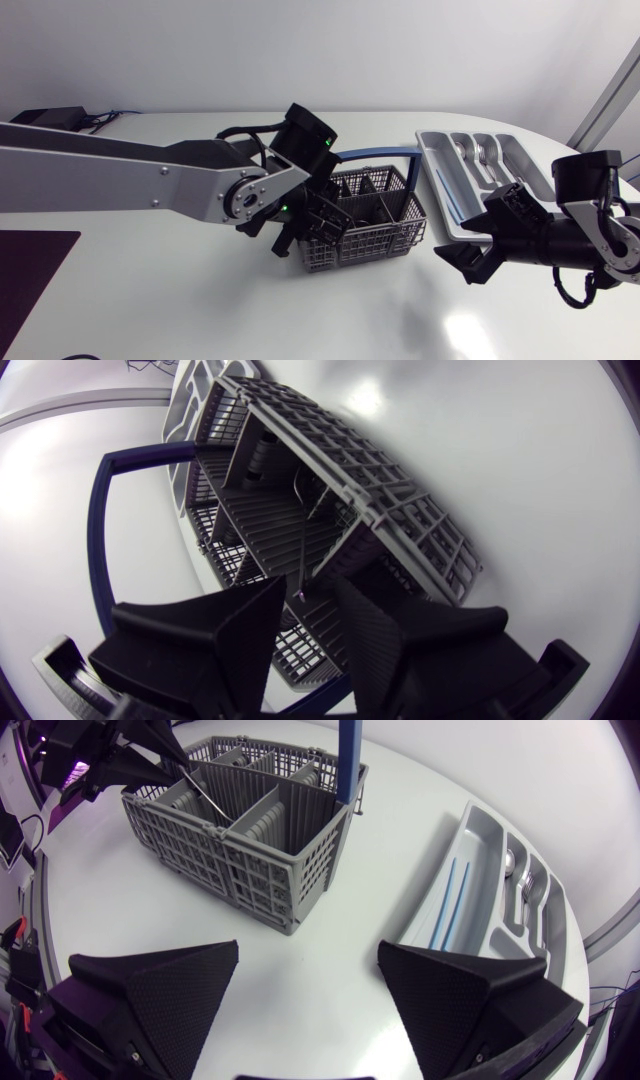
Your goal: Unload the cutlery basket into the drawer organizer.
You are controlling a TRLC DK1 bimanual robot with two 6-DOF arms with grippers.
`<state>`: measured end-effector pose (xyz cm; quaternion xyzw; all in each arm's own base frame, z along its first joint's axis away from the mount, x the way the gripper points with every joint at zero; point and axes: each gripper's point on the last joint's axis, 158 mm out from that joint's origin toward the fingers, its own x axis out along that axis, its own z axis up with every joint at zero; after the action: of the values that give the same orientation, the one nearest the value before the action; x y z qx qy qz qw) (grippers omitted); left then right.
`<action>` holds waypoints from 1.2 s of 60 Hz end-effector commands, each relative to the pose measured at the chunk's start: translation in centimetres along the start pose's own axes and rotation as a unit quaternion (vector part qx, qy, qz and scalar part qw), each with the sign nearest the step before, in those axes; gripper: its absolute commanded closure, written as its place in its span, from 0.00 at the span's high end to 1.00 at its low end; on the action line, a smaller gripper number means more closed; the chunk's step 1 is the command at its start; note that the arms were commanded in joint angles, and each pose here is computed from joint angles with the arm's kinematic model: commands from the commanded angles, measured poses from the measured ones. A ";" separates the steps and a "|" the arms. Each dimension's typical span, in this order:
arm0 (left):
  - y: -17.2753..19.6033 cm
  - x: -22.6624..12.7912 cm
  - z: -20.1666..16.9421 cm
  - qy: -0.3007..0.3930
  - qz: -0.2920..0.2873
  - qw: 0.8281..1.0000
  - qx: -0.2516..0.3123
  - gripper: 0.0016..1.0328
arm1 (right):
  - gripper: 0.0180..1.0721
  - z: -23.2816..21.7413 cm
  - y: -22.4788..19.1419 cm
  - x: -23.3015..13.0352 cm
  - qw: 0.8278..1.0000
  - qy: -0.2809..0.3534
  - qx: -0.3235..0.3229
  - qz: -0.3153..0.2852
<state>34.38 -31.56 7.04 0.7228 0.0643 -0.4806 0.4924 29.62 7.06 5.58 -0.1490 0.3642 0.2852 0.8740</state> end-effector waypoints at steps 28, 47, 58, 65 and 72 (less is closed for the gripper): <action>1.6 1.5 -1.5 0.014 0.008 0.999 0.029 0.19 | 0.95 -1.7 0.6 0.8 1.000 0.012 -0.017 0.007; 2.1 1.4 -1.5 0.014 0.011 0.999 0.035 0.10 | 0.95 -2.1 0.7 0.8 1.000 0.016 -0.021 0.006; 1.9 1.3 -1.3 0.013 0.009 0.999 0.040 0.07 | 0.95 -2.2 0.6 0.9 1.000 0.015 -0.022 0.003; 1.8 1.2 -1.0 0.011 0.010 0.999 0.042 0.07 | 0.95 -2.3 0.7 0.9 1.000 0.016 -0.023 0.004; 2.0 0.9 -0.4 0.008 0.013 0.999 0.047 0.06 | 0.95 -2.5 0.7 0.9 1.000 0.017 -0.025 0.003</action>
<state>36.24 -31.79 7.22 0.7413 0.0519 -0.4705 0.4758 29.15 6.95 4.37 -0.1660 0.3627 0.2895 0.8701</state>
